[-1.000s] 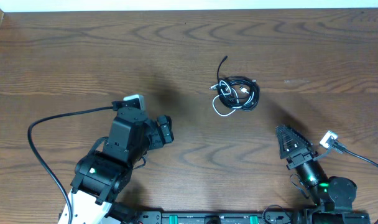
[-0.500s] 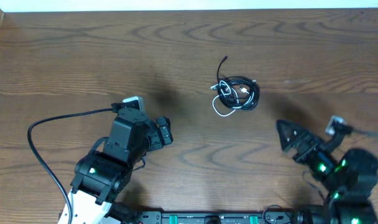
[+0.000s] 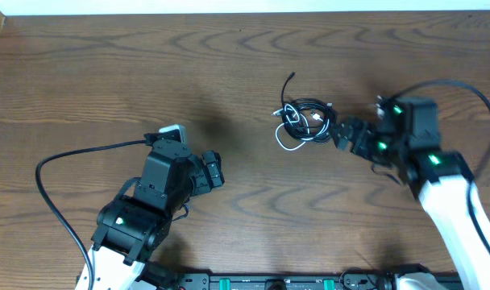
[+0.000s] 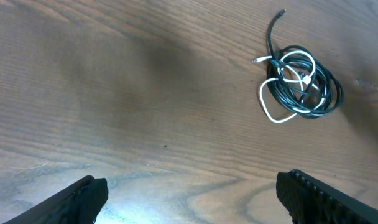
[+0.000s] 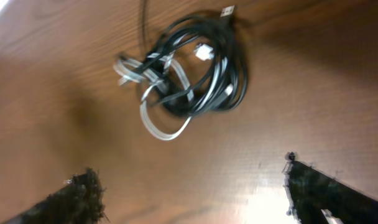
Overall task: Untangle cables
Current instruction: 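Reach the right gripper to the cable bundle and grasp it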
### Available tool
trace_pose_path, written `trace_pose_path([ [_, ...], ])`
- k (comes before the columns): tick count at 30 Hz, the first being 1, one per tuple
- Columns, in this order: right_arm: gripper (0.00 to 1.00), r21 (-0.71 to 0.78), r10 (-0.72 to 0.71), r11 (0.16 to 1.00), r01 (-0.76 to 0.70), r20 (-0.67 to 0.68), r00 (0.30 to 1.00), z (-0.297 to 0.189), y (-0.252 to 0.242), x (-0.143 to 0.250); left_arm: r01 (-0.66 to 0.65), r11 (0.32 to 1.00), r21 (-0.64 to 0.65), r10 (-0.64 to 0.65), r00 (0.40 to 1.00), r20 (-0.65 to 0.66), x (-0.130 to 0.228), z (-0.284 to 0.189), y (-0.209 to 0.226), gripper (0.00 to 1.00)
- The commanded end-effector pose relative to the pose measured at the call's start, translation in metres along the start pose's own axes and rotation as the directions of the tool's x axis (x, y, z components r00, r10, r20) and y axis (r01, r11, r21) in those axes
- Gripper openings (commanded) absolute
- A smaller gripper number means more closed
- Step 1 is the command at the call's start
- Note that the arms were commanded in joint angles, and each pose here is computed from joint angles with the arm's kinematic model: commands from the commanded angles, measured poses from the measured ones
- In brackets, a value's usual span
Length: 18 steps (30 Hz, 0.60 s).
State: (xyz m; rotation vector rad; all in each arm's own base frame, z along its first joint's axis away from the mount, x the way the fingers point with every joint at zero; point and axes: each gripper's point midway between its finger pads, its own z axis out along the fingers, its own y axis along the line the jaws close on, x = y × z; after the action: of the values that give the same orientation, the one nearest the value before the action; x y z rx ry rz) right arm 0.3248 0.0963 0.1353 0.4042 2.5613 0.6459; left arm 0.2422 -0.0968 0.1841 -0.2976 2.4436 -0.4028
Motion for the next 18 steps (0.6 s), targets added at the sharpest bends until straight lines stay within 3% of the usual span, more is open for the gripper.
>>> trace_pose_path([
  [1, 0.84, 0.131, 0.027, 0.991, -0.033, 0.043, 0.999, 0.022, -0.016, -0.019, 0.005, 1.0, -0.001, -0.005, 1.0, 0.026, -0.008, -0.005, -0.002, 0.93],
  [5, 0.81, 0.186, 0.063, 0.979, -0.081, 0.101, 0.993, 0.052, -0.029, -0.034, 0.005, 1.0, -0.001, -0.005, 1.0, 0.026, -0.008, -0.005, -0.002, 0.93],
  [12, 0.82, 0.145, 0.016, 0.989, -0.031, 0.105, 0.994, 0.104, -0.019, -0.037, 0.005, 1.0, -0.001, -0.005, 1.0, 0.026, -0.008, -0.005, -0.002, 0.93],
  [14, 0.77, 0.157, 0.009, 0.987, -0.024, 0.096, 0.995, 0.117, -0.022, -0.032, 0.005, 1.0, -0.001, -0.005, 1.0, 0.026, -0.008, -0.005, -0.002, 0.93],
  [18, 0.55, 0.186, 0.0, 0.982, -0.014, 0.076, 0.997, 0.133, -0.029, -0.024, 0.005, 1.0, -0.001, -0.005, 1.0, 0.026, -0.008, -0.005, -0.002, 0.93],
])
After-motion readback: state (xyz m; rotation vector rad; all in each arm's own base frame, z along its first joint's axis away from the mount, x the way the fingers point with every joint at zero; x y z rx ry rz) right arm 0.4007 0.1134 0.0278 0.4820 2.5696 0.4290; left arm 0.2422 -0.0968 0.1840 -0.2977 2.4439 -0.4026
